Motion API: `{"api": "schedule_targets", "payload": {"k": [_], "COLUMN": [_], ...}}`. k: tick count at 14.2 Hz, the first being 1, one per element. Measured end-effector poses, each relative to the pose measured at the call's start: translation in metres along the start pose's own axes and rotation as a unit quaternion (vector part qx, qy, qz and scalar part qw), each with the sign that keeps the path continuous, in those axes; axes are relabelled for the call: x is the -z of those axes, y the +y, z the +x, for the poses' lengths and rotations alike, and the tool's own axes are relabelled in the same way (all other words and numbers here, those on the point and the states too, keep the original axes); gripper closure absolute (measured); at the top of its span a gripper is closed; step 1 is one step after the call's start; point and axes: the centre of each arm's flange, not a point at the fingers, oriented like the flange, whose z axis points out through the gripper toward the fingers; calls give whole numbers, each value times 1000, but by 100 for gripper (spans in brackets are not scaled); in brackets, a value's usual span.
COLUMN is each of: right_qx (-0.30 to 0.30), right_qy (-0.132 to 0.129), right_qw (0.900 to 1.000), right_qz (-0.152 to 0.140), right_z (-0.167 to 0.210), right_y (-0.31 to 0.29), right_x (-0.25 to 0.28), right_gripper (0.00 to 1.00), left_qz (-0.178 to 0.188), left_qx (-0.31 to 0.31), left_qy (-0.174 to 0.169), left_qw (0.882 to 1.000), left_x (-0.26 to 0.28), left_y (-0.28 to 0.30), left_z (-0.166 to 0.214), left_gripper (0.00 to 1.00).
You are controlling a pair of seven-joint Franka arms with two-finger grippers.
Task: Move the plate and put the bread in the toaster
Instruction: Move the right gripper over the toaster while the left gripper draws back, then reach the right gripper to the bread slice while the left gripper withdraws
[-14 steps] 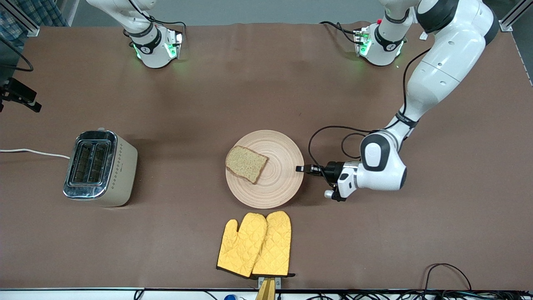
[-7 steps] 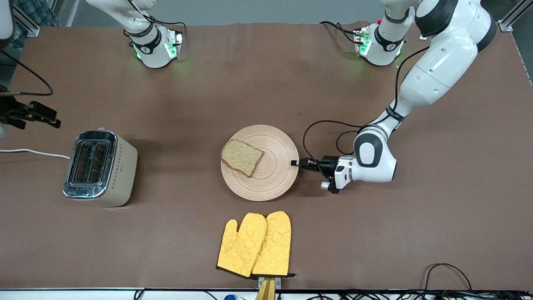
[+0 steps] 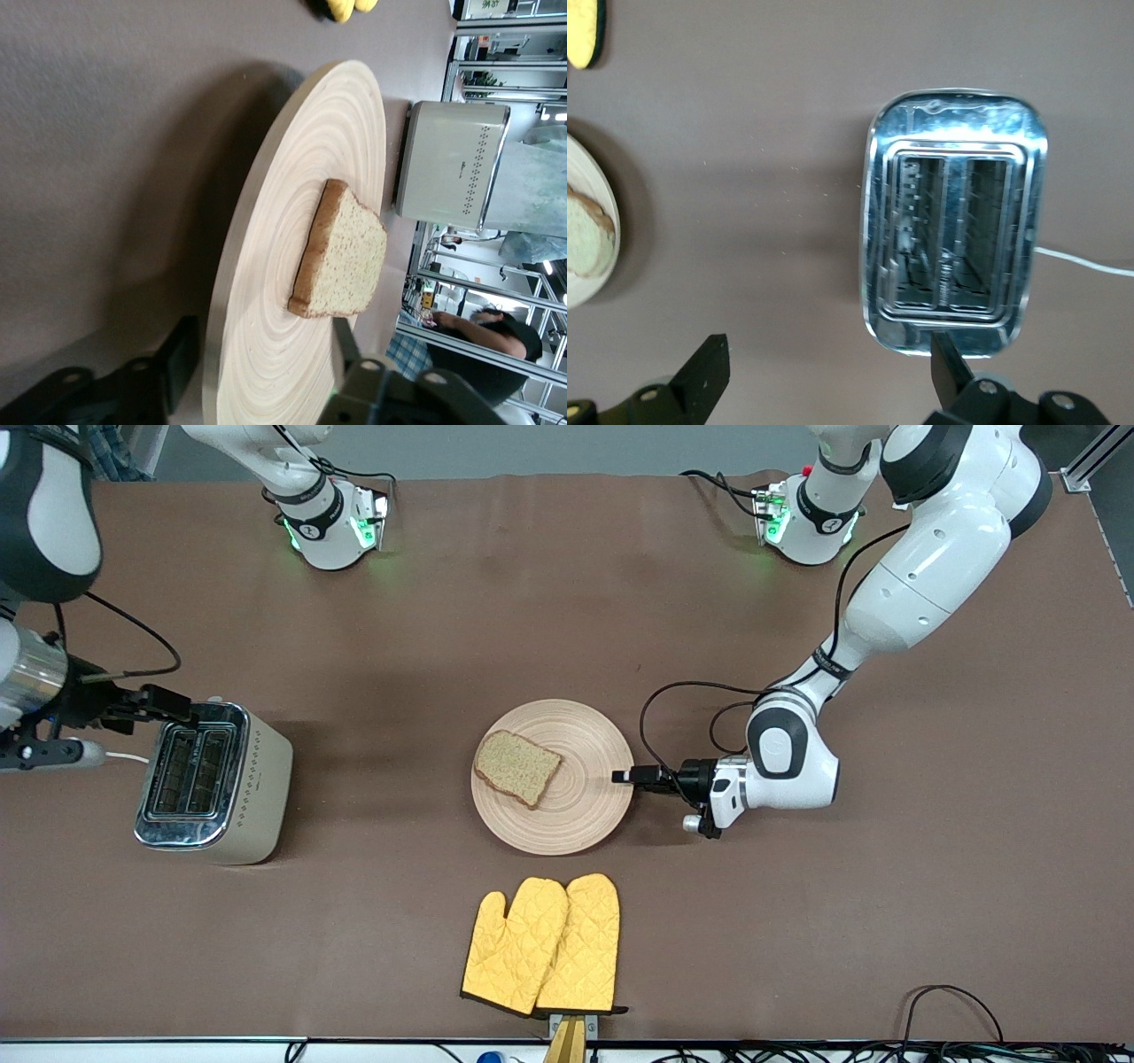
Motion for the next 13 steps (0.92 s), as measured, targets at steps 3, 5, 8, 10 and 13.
{"api": "schedule_targets", "payload": {"k": [3,5,8,10,13], "right_qx": [-27,-44,-81,-95,-110], "right_qy": [1,1,-6,-23,-38], "right_qw": [1000,999,996,995,992], "right_qz": [-2,4,26,28,56], "right_z": [11,16,25,28,33], "right_y": [-40,-65,-107,-135,-172], "right_x": [-23,-45,-91,-129,-181], "right_gripper": [0,0,0,0,0], "left_qz": [6,34,89,126,213], "left_qx": [16,24,35,37,19], "left_qy": [30,48,79,96,116], "left_qw": [999,998,992,987,970], "left_x": [38,81,151,178,212], "left_y": [15,22,40,69,104], "left_z": [17,31,52,58,58], "left_gripper": [0,0,0,0,0]}}
